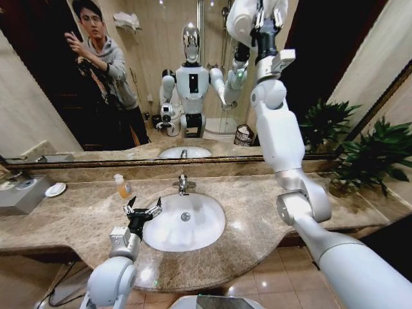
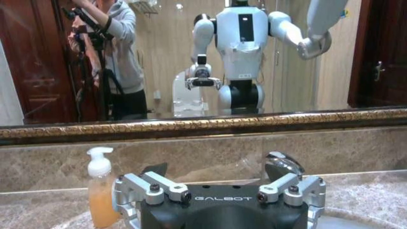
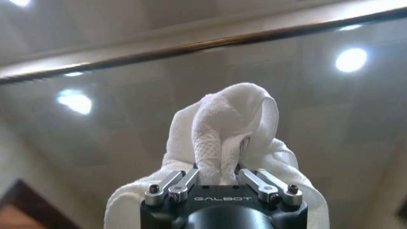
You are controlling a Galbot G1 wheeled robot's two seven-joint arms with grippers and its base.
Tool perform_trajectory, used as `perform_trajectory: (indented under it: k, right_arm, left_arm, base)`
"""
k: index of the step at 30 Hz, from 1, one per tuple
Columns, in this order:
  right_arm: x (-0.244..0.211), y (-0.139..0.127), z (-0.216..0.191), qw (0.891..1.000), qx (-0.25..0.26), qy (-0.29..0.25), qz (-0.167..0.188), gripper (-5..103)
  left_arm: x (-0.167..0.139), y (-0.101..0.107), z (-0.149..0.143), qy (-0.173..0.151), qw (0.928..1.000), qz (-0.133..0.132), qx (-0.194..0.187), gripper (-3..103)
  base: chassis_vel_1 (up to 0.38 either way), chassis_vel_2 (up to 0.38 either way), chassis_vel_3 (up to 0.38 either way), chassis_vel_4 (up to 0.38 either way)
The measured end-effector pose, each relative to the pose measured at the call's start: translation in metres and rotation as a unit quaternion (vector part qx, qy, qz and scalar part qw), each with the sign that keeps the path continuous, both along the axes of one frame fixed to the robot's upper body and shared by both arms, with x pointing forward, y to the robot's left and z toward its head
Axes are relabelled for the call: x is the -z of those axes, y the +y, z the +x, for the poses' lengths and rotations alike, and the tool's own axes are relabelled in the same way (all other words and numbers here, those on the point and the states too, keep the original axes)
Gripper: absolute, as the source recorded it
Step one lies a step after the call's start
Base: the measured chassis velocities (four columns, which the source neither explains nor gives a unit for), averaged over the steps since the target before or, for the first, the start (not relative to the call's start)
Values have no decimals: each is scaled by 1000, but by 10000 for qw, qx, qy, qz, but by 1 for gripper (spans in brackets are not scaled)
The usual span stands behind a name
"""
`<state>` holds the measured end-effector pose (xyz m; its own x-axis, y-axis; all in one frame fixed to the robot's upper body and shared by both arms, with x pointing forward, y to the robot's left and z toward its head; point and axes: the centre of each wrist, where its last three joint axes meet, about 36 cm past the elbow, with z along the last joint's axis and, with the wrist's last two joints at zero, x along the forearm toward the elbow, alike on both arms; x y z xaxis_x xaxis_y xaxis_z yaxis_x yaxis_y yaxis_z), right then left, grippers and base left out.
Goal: Pick up the towel from the sink counter and wipe the mirror surface.
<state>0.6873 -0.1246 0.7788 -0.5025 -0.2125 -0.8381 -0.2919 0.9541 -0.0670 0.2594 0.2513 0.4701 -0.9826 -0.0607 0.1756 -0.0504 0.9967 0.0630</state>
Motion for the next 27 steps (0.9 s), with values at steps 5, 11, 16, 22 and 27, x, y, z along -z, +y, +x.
perform_trajectory:
  k: [5, 11, 16, 22, 27]
  right_arm:
    - [10, 53, -9, 9984, -485, -73, -273, 17]
    - [36, 61, -8, 9971, -604, -9, -459, 17]
    - [64, 40, -7, 9983, -496, 181, -235, 17]
    - [87, -49, -20, 9996, 44, 253, 102, 17]
    - [92, -102, -34, 9983, 387, 203, 380, 17]
  left_arm:
    - [0, 0, 0, 0, 10000, 0, 0, 100]
    - [0, 0, 0, 0, 10000, 0, 0, 100]
    - [0, 0, 0, 0, 10000, 0, 0, 100]
    - [0, 0, 0, -1, 10000, 0, 0, 100]
    - [0, 0, 0, 0, 10000, 0, 0, 100]
  base:
    - [0, 0, 0, 0]
    - [0, 0, 0, 0]
    - [0, 0, 0, 0]
    - [0, 0, 0, 0]
    - [0, 0, 0, 0]
